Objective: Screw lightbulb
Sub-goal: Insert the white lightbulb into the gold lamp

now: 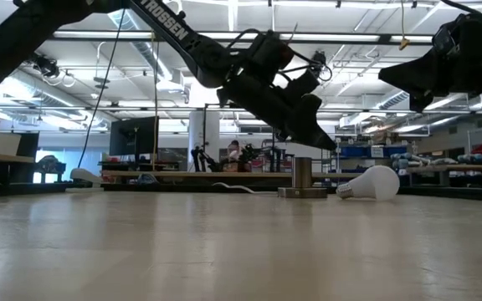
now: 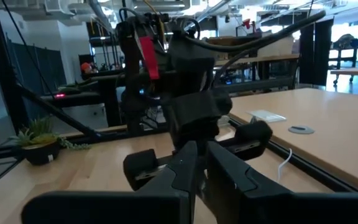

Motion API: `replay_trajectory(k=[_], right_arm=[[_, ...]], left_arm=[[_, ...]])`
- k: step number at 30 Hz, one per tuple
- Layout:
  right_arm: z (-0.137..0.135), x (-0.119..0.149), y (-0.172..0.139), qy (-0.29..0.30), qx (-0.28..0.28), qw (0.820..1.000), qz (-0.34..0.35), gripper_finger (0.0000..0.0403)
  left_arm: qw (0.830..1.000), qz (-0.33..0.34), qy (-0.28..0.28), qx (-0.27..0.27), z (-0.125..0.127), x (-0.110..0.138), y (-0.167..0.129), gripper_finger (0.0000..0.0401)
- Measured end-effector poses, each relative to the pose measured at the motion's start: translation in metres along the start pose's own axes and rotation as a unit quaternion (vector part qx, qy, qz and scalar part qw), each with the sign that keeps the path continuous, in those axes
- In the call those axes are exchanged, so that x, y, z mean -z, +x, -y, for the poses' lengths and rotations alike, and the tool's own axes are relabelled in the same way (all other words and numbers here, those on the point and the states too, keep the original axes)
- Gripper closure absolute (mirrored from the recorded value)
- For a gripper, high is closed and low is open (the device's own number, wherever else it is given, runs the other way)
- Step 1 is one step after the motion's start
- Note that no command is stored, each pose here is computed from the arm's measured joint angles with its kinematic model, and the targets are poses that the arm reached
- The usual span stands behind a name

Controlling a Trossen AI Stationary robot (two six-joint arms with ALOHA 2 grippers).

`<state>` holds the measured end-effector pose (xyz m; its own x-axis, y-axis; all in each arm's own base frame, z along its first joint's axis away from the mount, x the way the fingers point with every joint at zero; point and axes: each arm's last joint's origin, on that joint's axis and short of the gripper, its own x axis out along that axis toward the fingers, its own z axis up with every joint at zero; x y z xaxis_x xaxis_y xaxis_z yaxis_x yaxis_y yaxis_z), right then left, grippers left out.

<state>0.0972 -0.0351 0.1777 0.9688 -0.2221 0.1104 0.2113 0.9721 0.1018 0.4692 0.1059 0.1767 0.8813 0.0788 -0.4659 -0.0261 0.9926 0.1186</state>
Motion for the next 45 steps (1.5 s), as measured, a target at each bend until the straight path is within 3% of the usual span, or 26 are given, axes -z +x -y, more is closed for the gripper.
replay_trajectory(k=[13, 21, 29, 39, 45], right_arm=[[0.0, -0.003, 0.0, -0.003, -0.002, 1.0, 0.016, 0.0358], [0.0, -0.003, 0.0, -0.003, -0.002, 1.0, 0.016, 0.0358], [0.0, -0.004, 0.0, -0.003, -0.003, 1.0, 0.018, 0.0358], [-0.001, -0.003, 0.0, -0.003, -0.008, 1.0, 0.015, 0.0358], [-0.001, -0.003, 0.0, -0.003, -0.008, 1.0, 0.017, 0.0358]], left_arm=[[0.999, 0.02, -0.028, 0.001, 0.0, -0.004, 0.0, 0.037], [0.998, 0.025, -0.051, 0.0, 0.005, -0.006, 0.001, 0.0277], [0.994, 0.0, -0.098, -0.042, 0.007, 0.004, 0.023, 0.0199], [0.986, -0.043, -0.123, -0.1, 0.011, 0.011, 0.054, 0.0189], [0.978, -0.045, -0.139, -0.146, 0.008, 0.012, 0.055, 0.0189]])
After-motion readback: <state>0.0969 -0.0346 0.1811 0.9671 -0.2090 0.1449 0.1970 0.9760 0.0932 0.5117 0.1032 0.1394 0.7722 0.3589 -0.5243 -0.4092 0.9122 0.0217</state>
